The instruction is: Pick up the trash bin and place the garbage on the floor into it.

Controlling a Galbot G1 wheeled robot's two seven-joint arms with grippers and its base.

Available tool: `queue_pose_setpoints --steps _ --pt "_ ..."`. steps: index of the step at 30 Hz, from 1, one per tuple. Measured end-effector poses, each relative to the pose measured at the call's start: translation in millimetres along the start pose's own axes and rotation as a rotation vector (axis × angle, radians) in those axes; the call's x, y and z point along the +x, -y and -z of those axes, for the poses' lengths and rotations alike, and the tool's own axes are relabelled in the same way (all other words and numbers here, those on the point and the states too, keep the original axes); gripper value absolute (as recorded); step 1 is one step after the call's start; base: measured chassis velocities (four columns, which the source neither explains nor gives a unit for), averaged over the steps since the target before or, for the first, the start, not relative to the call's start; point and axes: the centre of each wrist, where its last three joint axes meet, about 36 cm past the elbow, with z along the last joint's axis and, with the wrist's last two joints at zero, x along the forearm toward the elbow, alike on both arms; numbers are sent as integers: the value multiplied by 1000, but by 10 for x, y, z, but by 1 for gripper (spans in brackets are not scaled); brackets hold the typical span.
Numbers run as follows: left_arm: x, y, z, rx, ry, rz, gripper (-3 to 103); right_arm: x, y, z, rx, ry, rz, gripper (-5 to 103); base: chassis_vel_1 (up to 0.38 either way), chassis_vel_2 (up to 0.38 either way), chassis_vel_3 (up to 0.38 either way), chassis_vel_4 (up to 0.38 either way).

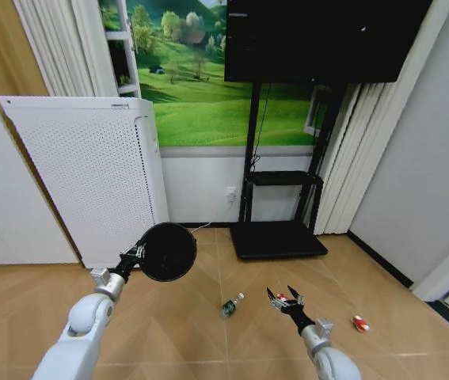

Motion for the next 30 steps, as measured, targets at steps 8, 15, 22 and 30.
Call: queue_pose_setpoints --steps 8,15,22,30 --pt "-36 56 -34 7 -11 -11 7 2 21 -62 9 5 -2 100 -149 153 159 -165" --pt "-162 97 -144 27 -24 -70 7 -74 -9 -263 1 -55 67 100 16 -20 -15 9" --pt "-620 365 -324 47 -34 -195 7 -278 -211 -408 -23 -108 144 100 13 -14 -13 15" --pt "-1364 1137 -311 27 -20 -399 7 -619 -443 -501 -8 -215 208 100 0 0 0 0"
